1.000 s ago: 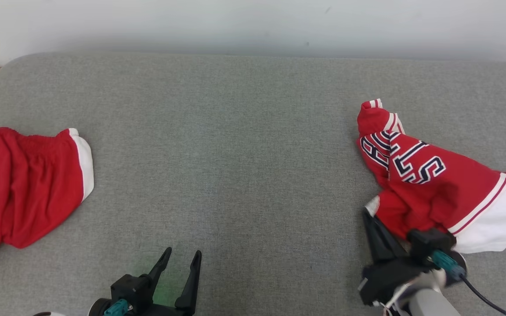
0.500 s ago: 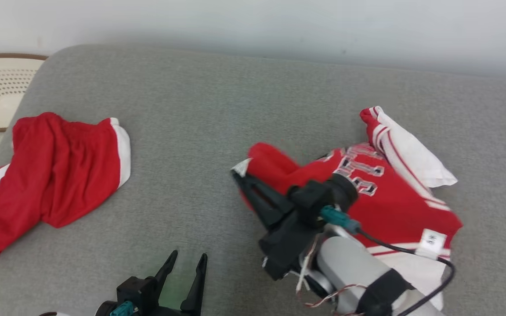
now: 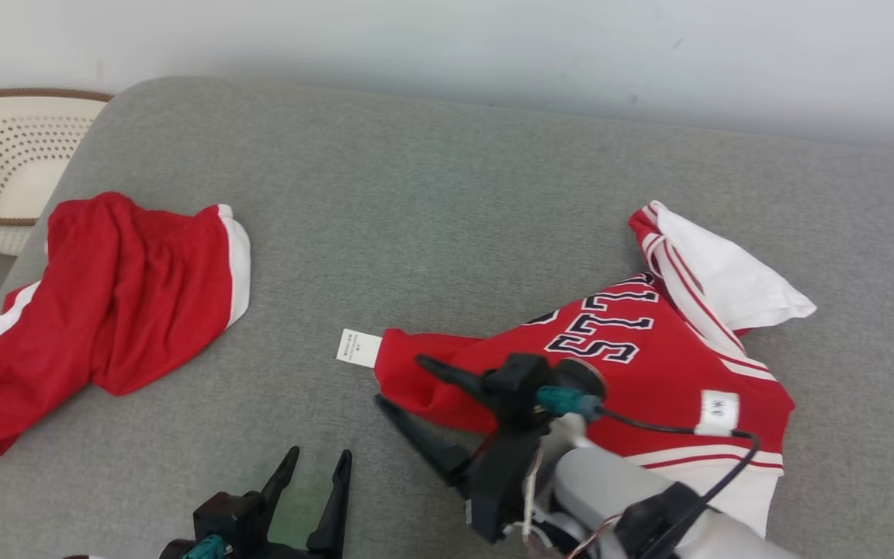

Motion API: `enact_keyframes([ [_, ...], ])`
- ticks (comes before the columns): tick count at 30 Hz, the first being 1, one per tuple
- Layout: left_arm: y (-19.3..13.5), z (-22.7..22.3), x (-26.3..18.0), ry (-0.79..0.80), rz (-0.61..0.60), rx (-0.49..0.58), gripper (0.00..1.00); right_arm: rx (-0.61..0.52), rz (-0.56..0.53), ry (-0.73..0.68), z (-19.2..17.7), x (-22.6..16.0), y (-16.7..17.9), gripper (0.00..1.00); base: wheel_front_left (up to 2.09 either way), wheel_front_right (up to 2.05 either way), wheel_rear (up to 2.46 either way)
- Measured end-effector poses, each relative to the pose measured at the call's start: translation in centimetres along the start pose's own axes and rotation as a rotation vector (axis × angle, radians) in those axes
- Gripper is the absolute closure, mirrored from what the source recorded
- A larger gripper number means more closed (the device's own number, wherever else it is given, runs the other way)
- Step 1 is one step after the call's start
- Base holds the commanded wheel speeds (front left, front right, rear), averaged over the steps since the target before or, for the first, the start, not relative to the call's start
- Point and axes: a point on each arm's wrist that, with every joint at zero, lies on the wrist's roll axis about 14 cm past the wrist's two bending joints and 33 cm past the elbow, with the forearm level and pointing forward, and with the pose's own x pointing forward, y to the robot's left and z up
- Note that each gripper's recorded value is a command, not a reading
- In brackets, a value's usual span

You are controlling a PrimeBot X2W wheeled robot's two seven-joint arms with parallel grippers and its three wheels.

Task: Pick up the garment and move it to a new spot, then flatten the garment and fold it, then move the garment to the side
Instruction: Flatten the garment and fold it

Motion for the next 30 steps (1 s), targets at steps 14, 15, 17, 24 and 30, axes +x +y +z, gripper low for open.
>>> enact_keyframes([
  [14,-2.7,0.7,1.8,-0.025,-0.077,0.018,0.0,0.063,-0.587,-0.124,0.4,-14.0,-13.1,0.0,0.0,0.0,0.0],
  [15,-2.9,0.6,1.8,-0.023,-0.082,0.016,0.0,0.074,-0.626,-0.128,-0.1,-15.1,-13.3,0.0,0.0,0.0,0.0],
  [17,-3.3,0.6,1.8,-0.022,-0.095,0.018,0.0,0.098,-0.695,-0.122,-1.3,-17.2,-13.6,0.0,0.0,0.0,0.0],
  [24,-4.4,0.9,1.9,-0.029,-0.131,0.022,0.0,0.125,-0.82,-0.1,-3.4,-21.0,-13.8,0.0,0.0,0.0,0.0],
  [30,-4.4,0.7,1.6,-0.024,-0.132,0.025,0.0,0.093,-0.828,-0.08,-3.3,-21.1,-14.7,0.0,0.0,0.0,0.0],
])
